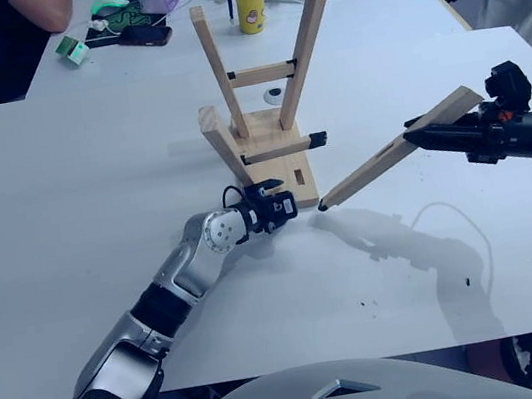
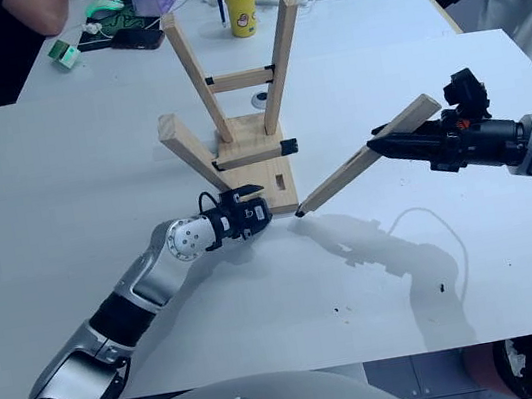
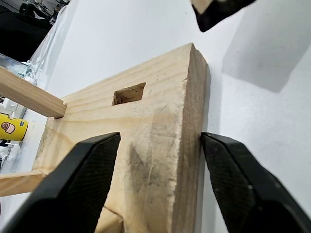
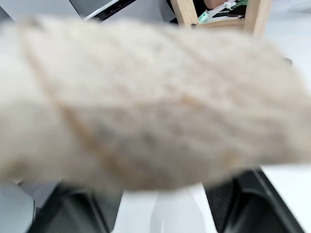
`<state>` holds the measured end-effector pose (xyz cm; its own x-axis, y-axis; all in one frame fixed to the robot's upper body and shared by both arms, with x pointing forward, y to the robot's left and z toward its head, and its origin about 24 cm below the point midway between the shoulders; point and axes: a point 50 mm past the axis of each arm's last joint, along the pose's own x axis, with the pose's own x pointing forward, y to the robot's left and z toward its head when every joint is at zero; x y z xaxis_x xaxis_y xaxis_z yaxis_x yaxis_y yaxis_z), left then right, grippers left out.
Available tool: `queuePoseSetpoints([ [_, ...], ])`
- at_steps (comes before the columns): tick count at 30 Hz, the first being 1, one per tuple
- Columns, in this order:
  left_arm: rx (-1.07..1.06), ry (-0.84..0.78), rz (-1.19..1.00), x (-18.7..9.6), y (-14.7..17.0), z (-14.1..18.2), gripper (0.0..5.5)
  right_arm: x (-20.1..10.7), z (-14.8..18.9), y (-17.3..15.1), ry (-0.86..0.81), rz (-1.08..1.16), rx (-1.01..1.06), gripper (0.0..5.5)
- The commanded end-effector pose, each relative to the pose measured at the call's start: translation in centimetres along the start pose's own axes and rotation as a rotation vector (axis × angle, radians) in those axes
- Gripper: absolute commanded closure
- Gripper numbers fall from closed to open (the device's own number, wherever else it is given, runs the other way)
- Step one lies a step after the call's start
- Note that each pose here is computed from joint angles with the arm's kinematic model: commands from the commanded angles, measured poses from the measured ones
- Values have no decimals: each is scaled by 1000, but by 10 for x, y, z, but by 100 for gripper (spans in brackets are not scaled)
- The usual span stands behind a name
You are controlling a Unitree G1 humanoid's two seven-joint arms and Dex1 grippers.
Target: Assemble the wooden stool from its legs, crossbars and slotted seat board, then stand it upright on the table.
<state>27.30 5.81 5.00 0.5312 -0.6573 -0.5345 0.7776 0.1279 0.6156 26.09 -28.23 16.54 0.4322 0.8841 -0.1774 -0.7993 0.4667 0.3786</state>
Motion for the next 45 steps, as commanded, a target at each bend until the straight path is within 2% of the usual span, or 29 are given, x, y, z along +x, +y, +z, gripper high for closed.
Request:
queuePoseSetpoints([
  [1, -25, 150, -83, -3, -13, -25, 241, 1, 11, 6, -41, 52, -58, 344],
  [10, 33, 304, -210, -25, -21, -51, 241, 10, 30, 8, -156, 47, -185, 344],
  [15, 55, 339, -237, -36, -21, -65, 241, 18, 25, 8, -106, 72, -234, 344],
  [22, 47, 358, -287, -51, -18, -86, 241, 52, 21, 5, -68, 155, -282, 344],
  [28, 28, 292, -317, -43, -22, -79, 241, 79, 26, -6, 24, 166, -369, 344],
  [36, -4, 244, -315, -36, -28, -69, 241, 87, 30, -16, 138, 168, -444, 344],
  [45, -30, 226, -308, -35, -33, -63, 241, 99, 26, -11, 250, 158, -452, 345],
])
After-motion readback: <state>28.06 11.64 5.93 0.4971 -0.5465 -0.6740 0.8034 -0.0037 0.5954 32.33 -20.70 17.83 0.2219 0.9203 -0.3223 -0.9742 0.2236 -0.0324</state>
